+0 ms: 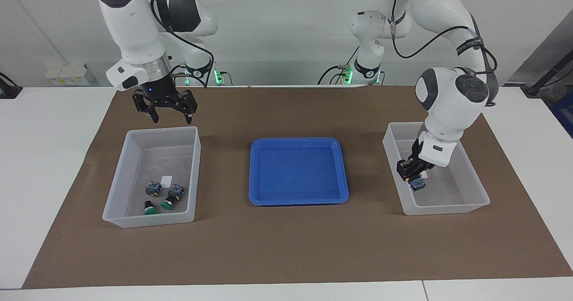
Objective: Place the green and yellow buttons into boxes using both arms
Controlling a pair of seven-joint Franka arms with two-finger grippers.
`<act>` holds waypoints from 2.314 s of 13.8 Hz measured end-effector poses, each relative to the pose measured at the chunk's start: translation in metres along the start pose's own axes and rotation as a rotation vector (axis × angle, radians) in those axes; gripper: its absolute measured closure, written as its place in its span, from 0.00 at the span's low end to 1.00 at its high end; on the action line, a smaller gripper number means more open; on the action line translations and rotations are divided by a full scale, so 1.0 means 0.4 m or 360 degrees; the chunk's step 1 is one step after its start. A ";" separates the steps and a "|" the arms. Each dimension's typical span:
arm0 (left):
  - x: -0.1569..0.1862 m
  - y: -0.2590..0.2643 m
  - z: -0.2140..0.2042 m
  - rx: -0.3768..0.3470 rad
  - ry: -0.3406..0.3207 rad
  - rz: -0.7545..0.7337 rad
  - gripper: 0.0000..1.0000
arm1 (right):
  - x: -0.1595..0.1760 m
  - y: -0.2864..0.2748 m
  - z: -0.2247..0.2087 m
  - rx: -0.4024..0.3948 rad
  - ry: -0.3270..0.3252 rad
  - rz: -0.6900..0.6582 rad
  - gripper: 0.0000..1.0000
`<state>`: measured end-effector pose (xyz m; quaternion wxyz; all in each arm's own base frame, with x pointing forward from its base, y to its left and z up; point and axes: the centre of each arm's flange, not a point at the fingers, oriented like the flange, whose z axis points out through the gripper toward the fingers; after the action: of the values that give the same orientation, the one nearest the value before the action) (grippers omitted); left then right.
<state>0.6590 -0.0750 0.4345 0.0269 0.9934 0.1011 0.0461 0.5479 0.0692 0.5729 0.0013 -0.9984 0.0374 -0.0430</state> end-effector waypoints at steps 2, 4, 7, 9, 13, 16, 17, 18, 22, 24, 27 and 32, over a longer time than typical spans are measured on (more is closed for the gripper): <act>0.017 -0.064 0.001 0.0009 -0.0005 0.0069 0.68 | -0.007 0.005 -0.051 -0.0004 -0.0011 0.0006 0.00; 0.025 -0.122 0.013 0.0018 -0.0020 0.0120 0.68 | -0.006 0.016 -0.089 0.0001 0.0021 0.0019 0.00; 0.010 -0.211 0.079 0.0026 0.0017 0.0165 0.68 | -0.005 0.032 -0.113 -0.0001 0.0014 0.0037 0.00; -0.017 -0.278 0.127 0.0032 0.0055 0.0199 0.68 | -0.012 0.033 -0.106 -0.0009 -0.0027 0.0037 0.00; -0.036 -0.333 0.128 0.0040 0.0067 0.0268 0.28 | -0.022 0.023 -0.083 -0.0017 -0.0072 -0.0005 0.00; -0.028 -0.304 0.096 0.0041 0.0102 0.0312 0.00 | -0.028 0.026 -0.064 -0.0021 -0.0098 -0.0042 0.00; -0.017 -0.290 0.072 0.0045 0.0115 0.0333 0.00 | -0.029 0.027 -0.062 -0.0022 -0.0101 -0.0044 0.00; -0.006 -0.272 0.041 0.0048 0.0112 0.0353 0.00 | -0.030 0.027 -0.060 -0.0022 -0.0103 -0.0044 0.00; 0.024 -0.191 -0.121 0.0044 0.0047 0.0424 0.00 | -0.033 0.028 -0.054 -0.0024 -0.0112 -0.0044 0.00; 0.016 -0.146 -0.193 0.0043 -0.0026 0.0465 0.00 | -0.033 0.028 -0.054 -0.0025 -0.0112 -0.0043 0.00; -0.007 -0.078 -0.267 0.0041 -0.0082 0.0520 0.00 | -0.033 0.029 -0.054 -0.0026 -0.0112 -0.0042 0.00; -0.079 -0.055 -0.407 0.0042 -0.0083 0.0549 0.00 | -0.032 0.036 -0.054 -0.0026 -0.0111 -0.0034 0.00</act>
<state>0.6082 -0.0526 0.5922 0.0082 0.9972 -0.0710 0.0228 0.5321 0.0558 0.5934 -0.0060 -0.9996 0.0270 -0.0078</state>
